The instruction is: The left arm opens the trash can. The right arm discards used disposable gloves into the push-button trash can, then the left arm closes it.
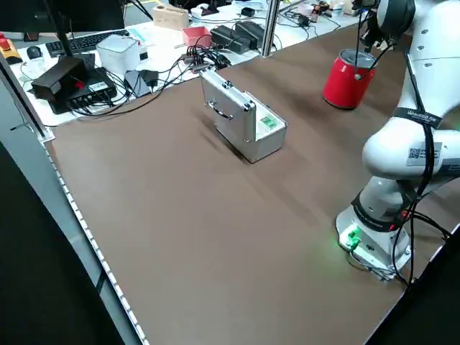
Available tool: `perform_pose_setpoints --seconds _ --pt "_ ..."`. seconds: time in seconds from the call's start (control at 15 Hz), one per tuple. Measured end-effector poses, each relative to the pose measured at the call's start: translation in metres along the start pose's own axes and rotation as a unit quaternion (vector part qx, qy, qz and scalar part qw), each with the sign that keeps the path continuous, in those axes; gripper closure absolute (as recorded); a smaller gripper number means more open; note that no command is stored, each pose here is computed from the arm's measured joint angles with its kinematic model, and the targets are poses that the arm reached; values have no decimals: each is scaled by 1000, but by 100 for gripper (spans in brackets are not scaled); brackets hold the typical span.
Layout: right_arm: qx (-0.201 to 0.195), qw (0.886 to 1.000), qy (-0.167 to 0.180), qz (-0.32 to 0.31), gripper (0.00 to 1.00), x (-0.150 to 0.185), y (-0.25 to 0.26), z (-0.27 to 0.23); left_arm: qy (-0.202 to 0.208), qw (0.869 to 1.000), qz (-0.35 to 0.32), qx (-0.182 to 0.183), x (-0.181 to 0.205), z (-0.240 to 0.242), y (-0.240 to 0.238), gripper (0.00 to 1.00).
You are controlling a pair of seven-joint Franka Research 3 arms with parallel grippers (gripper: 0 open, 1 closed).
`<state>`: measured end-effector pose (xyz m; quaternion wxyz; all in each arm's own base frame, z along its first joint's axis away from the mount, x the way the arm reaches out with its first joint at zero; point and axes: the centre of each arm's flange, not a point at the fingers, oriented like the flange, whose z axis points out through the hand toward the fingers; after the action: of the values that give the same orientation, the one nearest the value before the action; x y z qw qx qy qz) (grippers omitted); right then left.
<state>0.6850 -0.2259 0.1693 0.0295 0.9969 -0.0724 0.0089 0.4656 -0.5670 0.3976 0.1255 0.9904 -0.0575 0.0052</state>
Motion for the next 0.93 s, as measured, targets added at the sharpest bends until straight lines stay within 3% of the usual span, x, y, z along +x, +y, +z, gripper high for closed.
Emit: perform_pose_setpoints --seconds 0.27,0.53,0.73,0.93 --pt "11 1000 4 17 19 1 3 -1 -1 1000 4 12 1 15 -4 99" --pt "11 996 8 86 59 3 7 -5 0 1000 5 12 1 16 -2 99" --pt "10 995 9 95 87 4 7 -6 2 1000 5 15 0 16 -1 99" --pt "12 995 9 96 88 5 5 -7 8 1000 -11 10 3 9 0 99"
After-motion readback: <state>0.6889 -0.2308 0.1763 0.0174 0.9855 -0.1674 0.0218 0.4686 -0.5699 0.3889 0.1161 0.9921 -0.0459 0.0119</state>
